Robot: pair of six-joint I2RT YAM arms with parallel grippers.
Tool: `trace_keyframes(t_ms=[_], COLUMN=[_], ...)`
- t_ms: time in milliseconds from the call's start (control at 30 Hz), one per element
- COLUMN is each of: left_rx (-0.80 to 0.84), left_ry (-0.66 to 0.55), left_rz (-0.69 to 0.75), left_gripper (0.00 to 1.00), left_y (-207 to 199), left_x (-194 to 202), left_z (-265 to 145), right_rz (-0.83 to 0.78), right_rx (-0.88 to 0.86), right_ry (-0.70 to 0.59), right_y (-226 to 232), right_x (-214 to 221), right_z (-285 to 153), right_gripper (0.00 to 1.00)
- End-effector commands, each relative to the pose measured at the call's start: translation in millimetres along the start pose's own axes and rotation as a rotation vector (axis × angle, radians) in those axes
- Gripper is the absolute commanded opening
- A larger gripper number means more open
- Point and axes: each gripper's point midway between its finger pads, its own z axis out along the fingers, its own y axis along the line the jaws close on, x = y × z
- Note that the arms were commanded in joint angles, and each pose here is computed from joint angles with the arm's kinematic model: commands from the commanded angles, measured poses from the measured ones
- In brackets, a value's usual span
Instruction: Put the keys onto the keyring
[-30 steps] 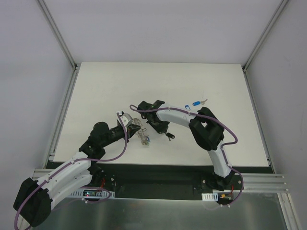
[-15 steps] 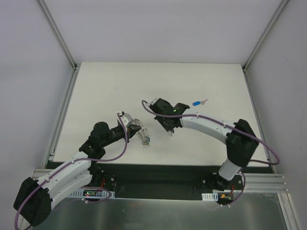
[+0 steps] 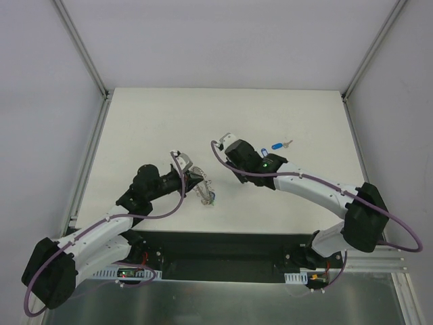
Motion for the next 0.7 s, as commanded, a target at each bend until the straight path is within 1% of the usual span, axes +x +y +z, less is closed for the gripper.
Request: trace_keyframes(t_ms=[0,33,67,100,133,167,200,233,267,300,333,367,400,433,467,533,600,667], left_rx=[0.052,0.053,0.055,0.053,0.056,0.054,0.050,0.043,0.041,0.041,0.043,0.041,0.038,0.031,0.031,0.039,0.039,0.035], left_ry=[-0.081,-0.082,-0.077,-0.082,-0.081,-0.088,-0.077,-0.077,-0.079,-0.078,-0.080,-0.076,-0.079,-0.066,-0.068,-0.062,-0.059,-0.036], left_rz=[-0.034,-0.050,-0.062,-0.068,-0.081,-0.083,-0.093,-0.099,-0.102,-0.102,-0.101,-0.101,-0.096,-0.098,-0.096,-0.080,-0.064,-0.054], left_gripper=[0.00,0.00,0.00,0.00,0.00,0.00,0.00,0.00,0.00,0.00,0.00,0.00,0.00,0.00,0.00,0.00,0.00,0.00], left_y=[-12,-14,-15,-15,-17,-17,-17,-17,-17,-18,-18,-18,-18,-17,-17,-19,-19,-17], left_x=[-41,-42,-43,-45,-45,-47,-46,-48,-50,-51,-53,-53,-58,-55,-57,-60,-65,-64], left_z=[2,1,0,-1,-2,-4,-5,-6,-7,-8,-8,-8,-9,-10,-10,-12,-13,-13], right_rz=[0.047,0.064,0.067,0.091,0.100,0.131,0.131,0.130,0.088,0.067,0.071,0.149,0.176,0.193,0.186,0.187,0.192,0.200], right_rx=[0.108,0.141,0.059,-0.301,-0.371,-0.269,-0.025,0.062,0.060,-0.080,-0.101,-0.079,-0.024,-0.033,-0.059,-0.036,-0.041,-0.046], right_ry=[0.007,0.038,0.067,0.068,0.048,0.061,0.084,0.116,0.155,0.141,0.097,-0.033,-0.041,-0.071,-0.122,-0.150,-0.244,-0.301], right_y=[-20,-29,-21,27,35,21,-19,-34,-34,-11,-7,-13,-23,-24,-23,-28,-31,-31], right_x=[3,13,20,18,16,22,30,38,44,40,35,12,24,22,12,12,-3,-10], right_z=[3,4,6,2,-2,4,10,11,13,12,13,7,12,12,10,9,1,-3], right_gripper=[0.01,0.01,0.01,0.01,0.01,0.01,0.01,0.01,0.01,0.01,0.01,0.01,0.01,0.01,0.01,0.01,0.01,0.01])
